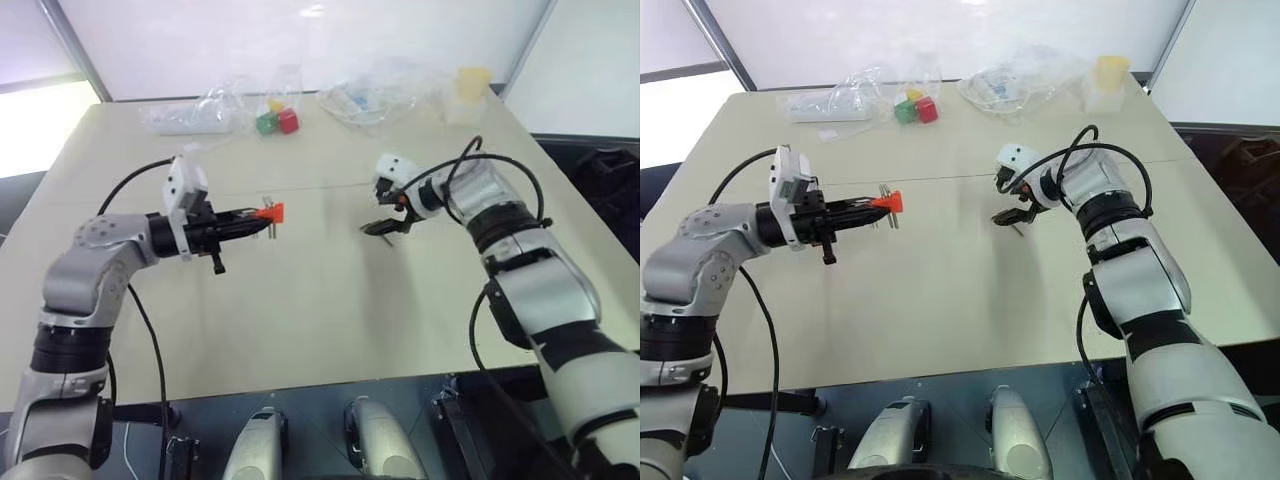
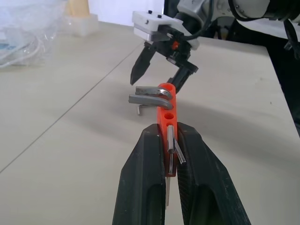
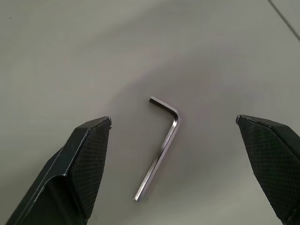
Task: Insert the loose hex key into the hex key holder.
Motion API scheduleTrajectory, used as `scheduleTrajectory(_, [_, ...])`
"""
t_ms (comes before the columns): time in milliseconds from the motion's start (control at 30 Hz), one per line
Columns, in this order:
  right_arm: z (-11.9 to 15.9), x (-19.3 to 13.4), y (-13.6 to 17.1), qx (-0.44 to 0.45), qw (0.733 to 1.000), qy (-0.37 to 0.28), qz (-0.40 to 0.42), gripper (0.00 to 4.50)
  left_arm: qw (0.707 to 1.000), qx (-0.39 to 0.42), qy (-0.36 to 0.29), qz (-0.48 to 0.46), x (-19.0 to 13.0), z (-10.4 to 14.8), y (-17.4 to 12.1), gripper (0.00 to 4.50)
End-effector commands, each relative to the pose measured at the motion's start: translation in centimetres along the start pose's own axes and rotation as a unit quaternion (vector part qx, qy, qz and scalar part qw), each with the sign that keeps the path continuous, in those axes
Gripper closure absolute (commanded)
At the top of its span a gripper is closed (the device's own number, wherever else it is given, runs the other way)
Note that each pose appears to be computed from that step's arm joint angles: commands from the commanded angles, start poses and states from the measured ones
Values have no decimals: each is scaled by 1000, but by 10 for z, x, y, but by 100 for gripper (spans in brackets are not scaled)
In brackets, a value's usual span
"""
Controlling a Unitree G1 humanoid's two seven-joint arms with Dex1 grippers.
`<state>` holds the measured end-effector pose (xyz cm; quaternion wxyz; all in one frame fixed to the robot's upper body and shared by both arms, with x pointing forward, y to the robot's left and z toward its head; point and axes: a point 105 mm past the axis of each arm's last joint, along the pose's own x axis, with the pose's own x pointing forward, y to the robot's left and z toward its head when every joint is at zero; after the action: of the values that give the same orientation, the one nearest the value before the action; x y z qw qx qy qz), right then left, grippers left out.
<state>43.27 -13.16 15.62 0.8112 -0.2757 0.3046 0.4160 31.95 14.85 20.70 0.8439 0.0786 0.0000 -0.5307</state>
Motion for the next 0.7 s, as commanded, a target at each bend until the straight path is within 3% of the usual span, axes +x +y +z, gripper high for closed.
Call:
scheduleTrajectory(33, [7, -1, -4, 3, 1000, -3, -16, 6, 1000, 23, -12, 1, -2, 10, -2, 450])
scheduleTrajectory(433, [-16, 20, -3, -30, 997, 49, -46, 6, 1000, 24, -9, 14, -5, 9, -4, 450])
scheduleTrajectory(500, [-20, 22, -2, -32, 997, 55, -47, 86, 999, 26, -8, 17, -6, 9, -4, 450])
scheduleTrajectory(700, [-25, 26, 2, -39, 996, 71, -36, 389, 999, 28, -8, 25, -9, 10, -4, 450])
